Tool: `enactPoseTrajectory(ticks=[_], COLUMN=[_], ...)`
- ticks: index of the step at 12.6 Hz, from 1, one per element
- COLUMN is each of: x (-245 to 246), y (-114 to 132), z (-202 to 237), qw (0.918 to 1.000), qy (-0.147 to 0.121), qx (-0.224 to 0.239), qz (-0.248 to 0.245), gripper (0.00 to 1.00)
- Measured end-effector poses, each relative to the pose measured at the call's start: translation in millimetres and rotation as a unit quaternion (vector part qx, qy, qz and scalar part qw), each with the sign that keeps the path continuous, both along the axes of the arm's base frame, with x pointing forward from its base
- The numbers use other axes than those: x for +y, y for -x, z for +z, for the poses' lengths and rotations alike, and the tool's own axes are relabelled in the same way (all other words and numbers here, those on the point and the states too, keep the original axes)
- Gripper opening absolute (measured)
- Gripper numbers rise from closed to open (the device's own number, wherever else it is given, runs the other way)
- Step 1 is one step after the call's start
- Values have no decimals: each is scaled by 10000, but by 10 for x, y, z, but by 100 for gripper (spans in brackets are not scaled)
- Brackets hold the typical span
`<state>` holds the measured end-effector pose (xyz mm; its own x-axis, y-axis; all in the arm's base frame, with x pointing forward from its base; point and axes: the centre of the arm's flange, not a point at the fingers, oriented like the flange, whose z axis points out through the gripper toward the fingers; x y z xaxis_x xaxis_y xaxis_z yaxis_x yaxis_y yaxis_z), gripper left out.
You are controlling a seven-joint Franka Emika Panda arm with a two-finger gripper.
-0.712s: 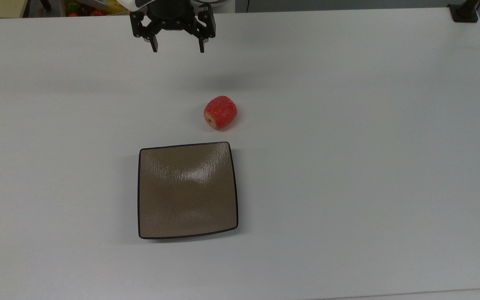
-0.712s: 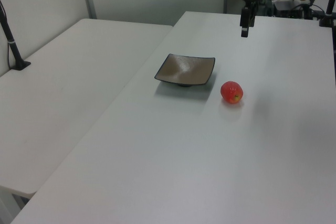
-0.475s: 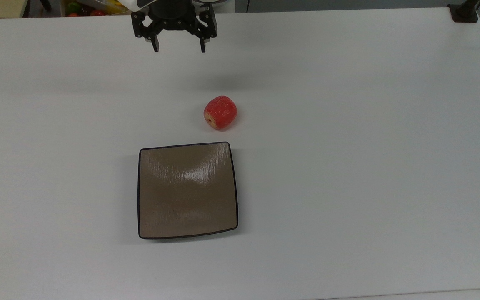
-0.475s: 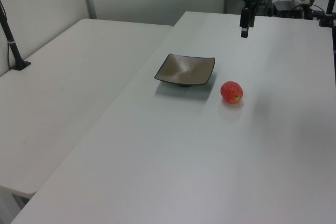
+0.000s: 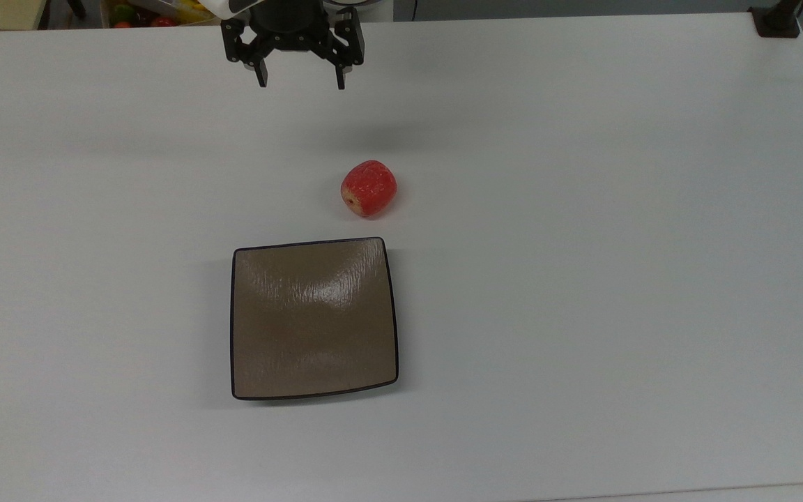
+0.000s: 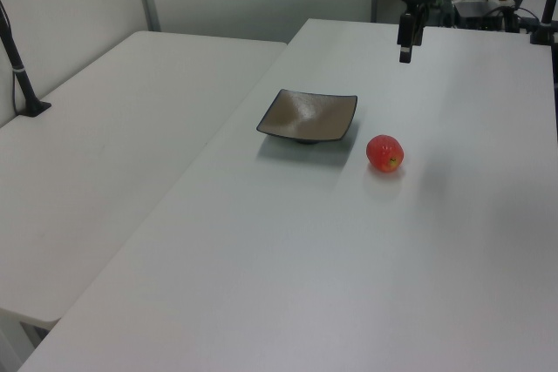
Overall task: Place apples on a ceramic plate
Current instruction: 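Lower the open gripper down around the red apple, then close the gripper on the red apple and lift it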
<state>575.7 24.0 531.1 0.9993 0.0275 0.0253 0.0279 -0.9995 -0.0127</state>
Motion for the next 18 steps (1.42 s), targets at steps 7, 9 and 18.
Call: enactPoseTrajectory(ticks=[7, 9, 18], x=[461, 573, 881], y=[-166, -203, -146], z=[-470, -651, -1387], qw=[9876, 9798, 9479], qy=[-12, 62, 565], qx=[150, 180, 49], qz=[-1562, -1993, -3136], gripper=[100, 100, 100])
